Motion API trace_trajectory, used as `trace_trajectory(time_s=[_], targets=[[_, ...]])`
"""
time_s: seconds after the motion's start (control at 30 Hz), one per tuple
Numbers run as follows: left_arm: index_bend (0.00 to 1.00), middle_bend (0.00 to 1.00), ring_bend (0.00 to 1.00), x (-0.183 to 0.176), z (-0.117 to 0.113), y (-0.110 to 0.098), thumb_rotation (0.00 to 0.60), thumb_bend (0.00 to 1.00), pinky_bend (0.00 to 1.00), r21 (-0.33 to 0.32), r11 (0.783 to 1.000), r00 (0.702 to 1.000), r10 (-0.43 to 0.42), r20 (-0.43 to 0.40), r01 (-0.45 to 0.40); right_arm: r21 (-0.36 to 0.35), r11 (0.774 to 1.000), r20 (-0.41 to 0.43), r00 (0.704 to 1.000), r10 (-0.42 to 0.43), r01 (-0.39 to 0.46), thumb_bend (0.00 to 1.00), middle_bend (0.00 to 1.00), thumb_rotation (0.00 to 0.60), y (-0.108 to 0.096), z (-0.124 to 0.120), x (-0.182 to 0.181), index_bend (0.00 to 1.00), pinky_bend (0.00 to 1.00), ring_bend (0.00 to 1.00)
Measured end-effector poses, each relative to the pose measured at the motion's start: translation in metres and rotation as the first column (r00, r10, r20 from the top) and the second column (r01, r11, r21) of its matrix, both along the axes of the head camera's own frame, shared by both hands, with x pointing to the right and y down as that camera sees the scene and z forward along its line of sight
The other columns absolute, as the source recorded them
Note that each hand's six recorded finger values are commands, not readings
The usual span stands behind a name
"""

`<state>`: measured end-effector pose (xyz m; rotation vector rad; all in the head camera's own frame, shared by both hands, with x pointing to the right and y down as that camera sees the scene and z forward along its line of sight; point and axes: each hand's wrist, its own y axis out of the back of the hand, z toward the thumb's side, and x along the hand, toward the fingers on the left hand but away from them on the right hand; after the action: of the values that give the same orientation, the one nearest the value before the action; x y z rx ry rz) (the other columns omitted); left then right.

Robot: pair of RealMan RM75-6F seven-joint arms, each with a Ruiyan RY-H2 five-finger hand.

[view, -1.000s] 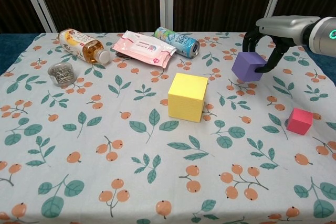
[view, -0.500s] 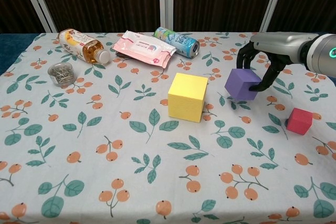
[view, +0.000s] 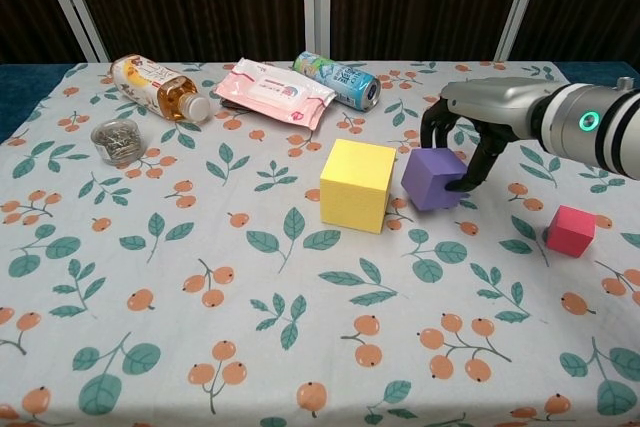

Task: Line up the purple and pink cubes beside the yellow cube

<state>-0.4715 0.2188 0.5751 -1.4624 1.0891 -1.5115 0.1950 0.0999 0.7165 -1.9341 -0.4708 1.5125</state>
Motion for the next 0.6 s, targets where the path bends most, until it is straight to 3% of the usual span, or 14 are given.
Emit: trace_trajectory(time_s=[0.6], targets=[[0.22,0.22,0.12,-0.004,0.001,0.003,0.600,0.00,0.18,-0.008,1.000,1.000,-0.014,0.006,0.014,0.030,0.999,-0.025,0.999,-0.043,0.043,0.18,0.48,0.600,-0.010,0.009,-0.030,0.50,0.00,0.19]])
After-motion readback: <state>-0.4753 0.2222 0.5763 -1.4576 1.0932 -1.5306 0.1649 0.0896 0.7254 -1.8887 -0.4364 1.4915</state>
